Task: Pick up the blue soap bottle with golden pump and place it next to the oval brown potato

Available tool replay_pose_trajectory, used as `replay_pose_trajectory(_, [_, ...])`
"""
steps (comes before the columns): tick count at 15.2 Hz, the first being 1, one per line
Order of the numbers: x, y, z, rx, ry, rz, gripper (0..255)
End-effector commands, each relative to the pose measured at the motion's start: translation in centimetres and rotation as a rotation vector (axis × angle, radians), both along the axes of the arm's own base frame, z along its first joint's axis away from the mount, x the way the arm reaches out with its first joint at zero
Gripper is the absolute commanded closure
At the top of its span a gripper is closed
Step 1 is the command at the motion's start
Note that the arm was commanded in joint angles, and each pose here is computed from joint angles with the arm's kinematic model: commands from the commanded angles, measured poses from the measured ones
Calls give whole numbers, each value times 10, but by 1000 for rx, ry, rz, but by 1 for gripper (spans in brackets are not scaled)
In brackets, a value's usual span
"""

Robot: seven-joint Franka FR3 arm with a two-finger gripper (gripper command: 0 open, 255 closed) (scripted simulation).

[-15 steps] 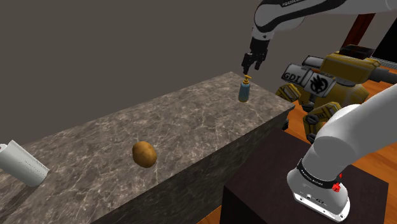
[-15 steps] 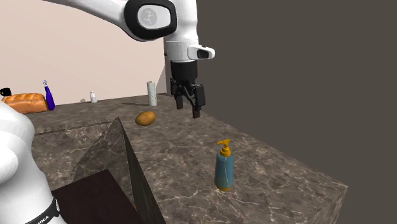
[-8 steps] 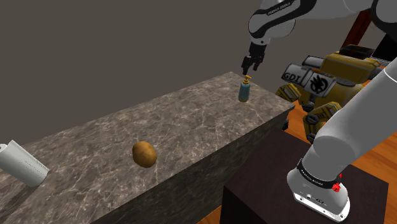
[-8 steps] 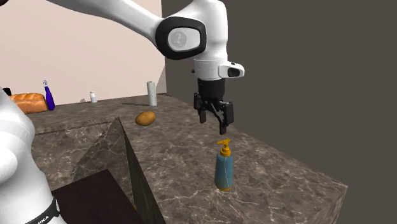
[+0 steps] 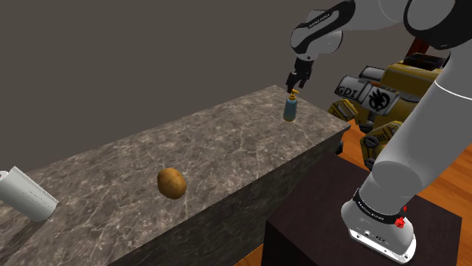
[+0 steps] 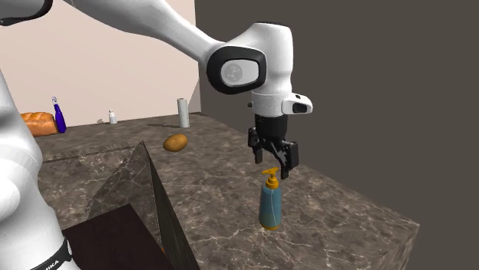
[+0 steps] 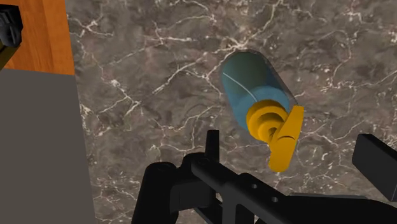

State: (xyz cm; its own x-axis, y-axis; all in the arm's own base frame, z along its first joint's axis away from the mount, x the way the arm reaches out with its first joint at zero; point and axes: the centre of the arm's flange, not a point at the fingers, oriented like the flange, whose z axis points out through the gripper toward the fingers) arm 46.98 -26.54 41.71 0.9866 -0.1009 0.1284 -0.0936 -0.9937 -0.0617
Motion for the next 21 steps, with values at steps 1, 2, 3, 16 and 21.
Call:
replay_pose_trajectory(1, [1, 0, -11, 0, 0, 0, 0])
replay_pose_trajectory(2, [3, 0, -19, 0, 0, 0, 0])
replay_pose_trajectory(3, [3, 0, -19, 0, 0, 0, 0])
replay_pose_trajectory(16, [2, 0, -19, 0, 0, 0, 255])
replay_pose_trajectory(21, [2, 0, -14, 0, 0, 0, 255])
